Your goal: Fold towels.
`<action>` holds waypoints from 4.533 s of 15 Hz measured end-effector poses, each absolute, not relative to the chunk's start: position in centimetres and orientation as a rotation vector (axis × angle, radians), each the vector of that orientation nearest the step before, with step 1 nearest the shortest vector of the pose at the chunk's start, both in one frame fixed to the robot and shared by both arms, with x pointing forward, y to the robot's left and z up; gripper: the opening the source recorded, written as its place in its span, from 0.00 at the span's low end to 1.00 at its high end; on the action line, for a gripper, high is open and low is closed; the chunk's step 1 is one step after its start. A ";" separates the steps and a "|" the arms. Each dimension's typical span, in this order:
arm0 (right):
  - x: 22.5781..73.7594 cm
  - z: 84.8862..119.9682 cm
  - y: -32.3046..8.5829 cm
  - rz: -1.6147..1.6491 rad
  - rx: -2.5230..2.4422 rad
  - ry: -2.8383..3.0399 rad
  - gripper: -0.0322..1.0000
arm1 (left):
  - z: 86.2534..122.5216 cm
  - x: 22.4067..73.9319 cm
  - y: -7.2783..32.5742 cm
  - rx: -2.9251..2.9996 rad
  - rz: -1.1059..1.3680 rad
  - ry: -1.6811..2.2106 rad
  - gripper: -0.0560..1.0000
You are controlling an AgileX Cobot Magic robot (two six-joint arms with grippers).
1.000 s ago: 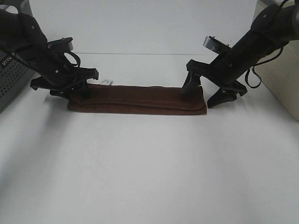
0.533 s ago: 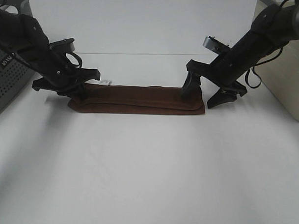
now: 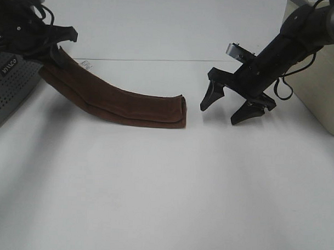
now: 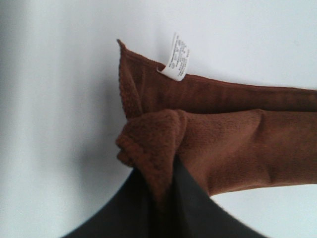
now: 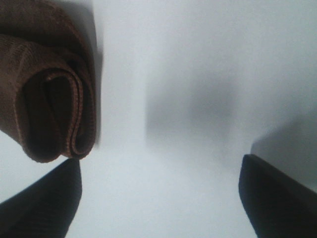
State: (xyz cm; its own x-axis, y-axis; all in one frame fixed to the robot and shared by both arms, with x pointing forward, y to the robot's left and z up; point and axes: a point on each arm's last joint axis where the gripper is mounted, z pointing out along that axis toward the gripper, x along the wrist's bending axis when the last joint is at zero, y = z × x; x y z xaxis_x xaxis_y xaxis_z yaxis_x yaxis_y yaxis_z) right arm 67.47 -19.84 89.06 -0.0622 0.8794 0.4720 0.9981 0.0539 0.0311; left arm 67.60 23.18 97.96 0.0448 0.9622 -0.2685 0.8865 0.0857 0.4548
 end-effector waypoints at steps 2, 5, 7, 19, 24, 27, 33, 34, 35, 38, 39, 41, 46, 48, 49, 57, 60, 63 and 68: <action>67.3 89.8 -19.8 -0.513 -1.879 -2.013 0.82 | 99.6 67.2 20.9 1.829 0.167 1.806 0.11; 67.2 93.5 -19.8 -0.607 -1.880 -2.064 0.82 | 100.6 66.7 15.7 1.851 0.109 1.727 0.11; 66.8 96.3 -19.9 -0.676 -1.880 -2.102 0.82 | 100.0 67.0 12.2 1.853 0.059 1.706 0.11; 65.7 100.4 -19.9 -0.762 -1.849 -2.122 0.82 | 99.3 68.5 4.4 1.864 0.054 1.609 0.64; 66.0 98.5 -15.5 -0.928 -1.645 -1.919 0.82 | 101.5 71.2 13.6 1.868 0.221 1.762 0.64; 65.9 95.0 -11.3 -0.991 -1.472 -1.794 0.81 | 101.1 71.5 16.5 1.873 0.196 1.861 0.64; 66.6 88.4 -11.1 -0.968 -1.438 -1.675 0.81 | 101.0 71.4 17.2 1.882 0.180 1.890 0.64; 67.0 88.1 -12.1 -0.967 -1.467 -1.692 0.81 | 101.0 71.3 17.2 1.892 0.169 1.898 0.64; 67.4 87.9 -13.1 -0.962 -1.500 -1.704 0.81 | 100.9 71.2 17.2 1.904 0.157 1.908 0.64; 67.8 87.9 -15.5 -0.912 -1.562 -1.722 0.81 | 100.7 70.8 17.3 1.947 0.123 1.925 0.64; 67.7 88.5 -15.7 -0.904 -1.554 -1.765 0.81 | 100.6 70.6 17.4 1.974 0.110 1.931 0.64; 67.2 91.6 -16.0 -0.902 -1.512 -1.871 0.81 | 101.3 70.0 17.7 2.018 0.121 1.940 0.64; 64.7 100.7 -17.6 -0.818 -1.626 -2.054 0.81 | 105.8 68.0 18.9 2.083 0.244 1.906 0.64; 63.2 103.9 -18.5 -0.766 -1.680 -2.116 0.81 | 107.7 66.5 19.8 2.106 0.327 1.889 0.64; 62.1 105.6 -19.0 -0.739 -1.705 -2.151 0.81 | 108.5 65.2 20.3 2.119 0.349 1.889 0.64; 48.9 117.8 -23.3 -0.879 -1.987 -2.374 0.81 | 112.3 47.9 24.7 2.103 0.414 1.838 0.64; 40.0 117.9 -25.0 -0.967 -2.011 -2.433 0.81 | 112.9 39.6 26.8 2.034 0.524 1.718 0.64; 33.0 115.6 -26.3 -1.045 -2.049 -2.447 0.81 | 112.4 32.9 28.4 1.928 0.630 1.609 0.64; 25.5 110.5 -28.4 -1.160 -2.136 -2.557 0.81 | 108.6 26.0 29.8 1.802 0.714 1.464 0.64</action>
